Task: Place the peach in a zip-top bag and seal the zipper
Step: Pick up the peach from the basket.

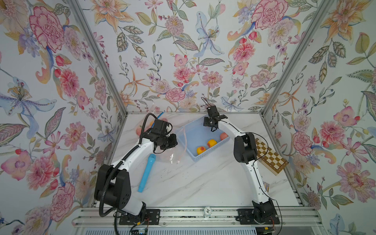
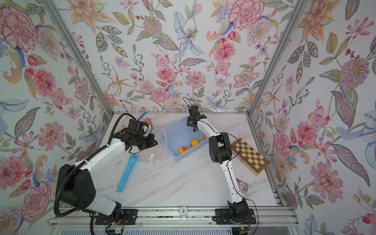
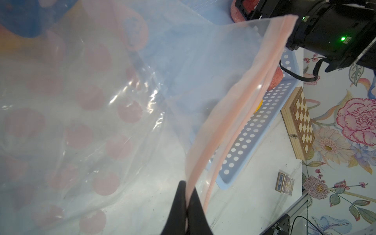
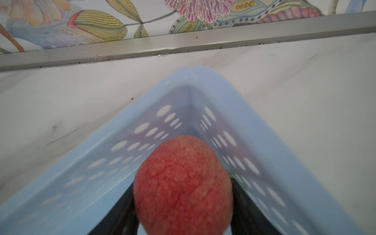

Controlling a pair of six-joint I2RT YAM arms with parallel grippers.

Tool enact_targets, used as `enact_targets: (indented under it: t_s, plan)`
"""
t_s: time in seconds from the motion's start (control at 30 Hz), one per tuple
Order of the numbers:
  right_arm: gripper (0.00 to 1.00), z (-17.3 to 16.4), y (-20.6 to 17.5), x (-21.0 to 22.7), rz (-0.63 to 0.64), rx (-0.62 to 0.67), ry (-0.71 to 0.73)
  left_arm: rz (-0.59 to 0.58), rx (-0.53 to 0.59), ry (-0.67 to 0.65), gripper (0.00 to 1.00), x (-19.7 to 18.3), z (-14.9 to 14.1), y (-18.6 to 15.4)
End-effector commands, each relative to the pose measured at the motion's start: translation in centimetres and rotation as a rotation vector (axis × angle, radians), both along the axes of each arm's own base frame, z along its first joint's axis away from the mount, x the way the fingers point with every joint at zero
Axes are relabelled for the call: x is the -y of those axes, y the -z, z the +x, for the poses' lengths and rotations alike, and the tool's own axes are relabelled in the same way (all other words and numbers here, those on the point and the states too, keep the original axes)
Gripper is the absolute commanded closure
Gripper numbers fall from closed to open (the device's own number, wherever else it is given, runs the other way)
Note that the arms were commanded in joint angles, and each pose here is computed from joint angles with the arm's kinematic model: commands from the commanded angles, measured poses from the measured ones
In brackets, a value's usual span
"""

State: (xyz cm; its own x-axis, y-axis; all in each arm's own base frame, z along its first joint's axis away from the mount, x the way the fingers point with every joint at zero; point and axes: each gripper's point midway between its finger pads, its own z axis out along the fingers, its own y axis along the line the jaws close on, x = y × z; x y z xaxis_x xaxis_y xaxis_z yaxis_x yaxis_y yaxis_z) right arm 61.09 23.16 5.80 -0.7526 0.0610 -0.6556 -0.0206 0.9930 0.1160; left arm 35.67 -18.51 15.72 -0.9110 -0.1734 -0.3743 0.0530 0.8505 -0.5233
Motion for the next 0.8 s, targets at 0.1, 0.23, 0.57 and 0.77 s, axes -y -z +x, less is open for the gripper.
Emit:
enact_targets:
  t_s: [0.1,0.23,0.57,0.77]
  plan:
    - [0.47,-1.5,-3.2,-2.0,0.000,0.036,-0.067,-0.019,0.033,-0.004,1.00,0.1,-0.2,-1.1]
    - [0.48,-3.9,-6.0,-3.2,0.028,0.074,-0.110,-0.022,0.043,-0.007,1.00,0.0,-0.3,-1.4]
    - [0.48,-14.2,-14.6,-7.6,0.227,0.186,-0.278,-0.030,0.054,-0.016,1.00,-0.1,-0.4,-1.5]
    - [0.48,-21.4,-19.0,-11.5,0.435,0.238,-0.435,-0.037,0.062,-0.018,1.00,-0.1,-0.3,-1.8]
